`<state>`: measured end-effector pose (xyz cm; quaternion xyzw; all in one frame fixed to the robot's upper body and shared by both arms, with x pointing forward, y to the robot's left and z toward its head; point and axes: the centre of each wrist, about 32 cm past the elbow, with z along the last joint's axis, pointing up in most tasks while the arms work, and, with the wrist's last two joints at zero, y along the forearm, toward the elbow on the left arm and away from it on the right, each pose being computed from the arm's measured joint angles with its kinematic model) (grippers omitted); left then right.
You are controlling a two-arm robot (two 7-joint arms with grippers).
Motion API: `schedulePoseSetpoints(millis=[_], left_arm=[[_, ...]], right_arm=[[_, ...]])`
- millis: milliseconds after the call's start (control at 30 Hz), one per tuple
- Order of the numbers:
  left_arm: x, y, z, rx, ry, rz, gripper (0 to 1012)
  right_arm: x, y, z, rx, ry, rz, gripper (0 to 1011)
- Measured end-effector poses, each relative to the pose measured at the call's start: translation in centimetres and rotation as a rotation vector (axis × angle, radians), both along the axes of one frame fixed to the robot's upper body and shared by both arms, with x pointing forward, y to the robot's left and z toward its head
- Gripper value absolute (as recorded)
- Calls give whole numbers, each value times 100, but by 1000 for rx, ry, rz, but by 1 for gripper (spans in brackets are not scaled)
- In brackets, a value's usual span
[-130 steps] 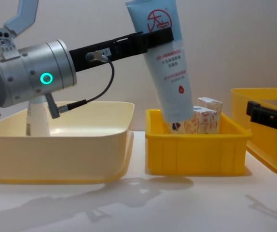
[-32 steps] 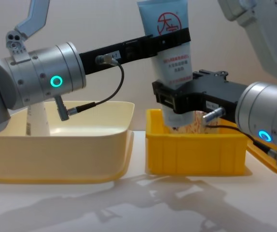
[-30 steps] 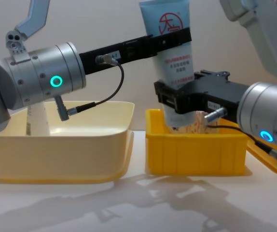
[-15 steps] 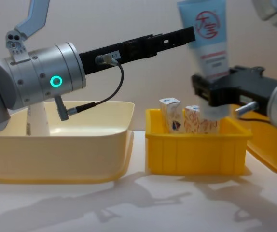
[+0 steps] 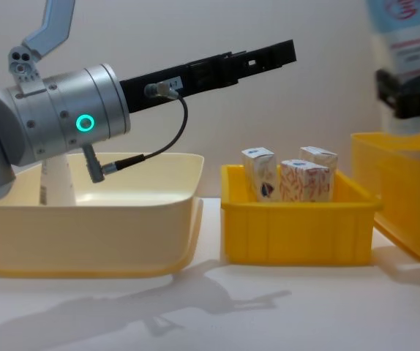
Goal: Bimanual collaborative sorting of washing and personal care products
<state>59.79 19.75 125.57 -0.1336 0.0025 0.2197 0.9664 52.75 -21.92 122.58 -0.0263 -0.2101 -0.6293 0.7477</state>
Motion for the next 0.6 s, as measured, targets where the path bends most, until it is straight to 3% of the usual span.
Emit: schedulePoseSetpoints(millis=[300,600], left_arm=[[0,0,0,0,0,0,1002],[0,0,0,0,0,0,1003]], right_arm=[[136,-273,78,12,-60,-144,464],[185,-443,121,21,-37,-242,465]])
